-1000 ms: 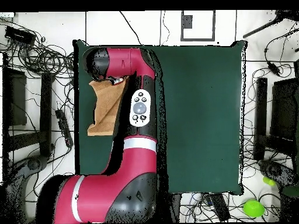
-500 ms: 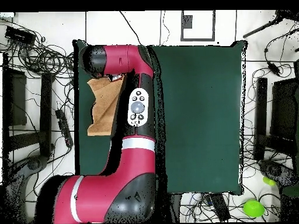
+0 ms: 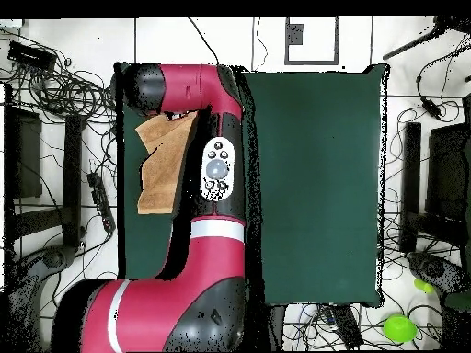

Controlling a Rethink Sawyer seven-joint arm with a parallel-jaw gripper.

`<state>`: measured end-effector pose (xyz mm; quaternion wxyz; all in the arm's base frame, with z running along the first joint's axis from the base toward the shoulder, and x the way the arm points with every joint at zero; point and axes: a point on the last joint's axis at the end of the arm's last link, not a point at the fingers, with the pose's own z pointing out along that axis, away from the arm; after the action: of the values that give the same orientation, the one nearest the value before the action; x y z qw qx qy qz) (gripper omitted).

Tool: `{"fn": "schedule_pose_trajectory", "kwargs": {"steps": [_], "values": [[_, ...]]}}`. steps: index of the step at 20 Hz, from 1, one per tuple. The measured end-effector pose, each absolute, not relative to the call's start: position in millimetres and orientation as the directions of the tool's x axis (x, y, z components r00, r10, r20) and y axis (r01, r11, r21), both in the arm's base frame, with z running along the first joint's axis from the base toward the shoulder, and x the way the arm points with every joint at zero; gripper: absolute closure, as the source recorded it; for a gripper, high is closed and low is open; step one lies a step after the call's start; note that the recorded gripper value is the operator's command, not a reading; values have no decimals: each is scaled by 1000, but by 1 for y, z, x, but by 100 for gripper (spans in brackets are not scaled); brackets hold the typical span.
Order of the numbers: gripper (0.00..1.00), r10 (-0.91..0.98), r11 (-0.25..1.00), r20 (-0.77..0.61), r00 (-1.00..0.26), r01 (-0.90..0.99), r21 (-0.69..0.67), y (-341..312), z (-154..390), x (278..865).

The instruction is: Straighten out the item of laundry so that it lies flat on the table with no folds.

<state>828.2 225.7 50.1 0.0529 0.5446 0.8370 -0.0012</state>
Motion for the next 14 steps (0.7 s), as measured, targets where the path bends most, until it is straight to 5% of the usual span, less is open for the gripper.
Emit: {"fn": "schedule_pose_trajectory", "kwargs": {"steps": [14], "values": [[0, 911, 404, -137, -390, 909, 98, 216, 152, 839]]}}
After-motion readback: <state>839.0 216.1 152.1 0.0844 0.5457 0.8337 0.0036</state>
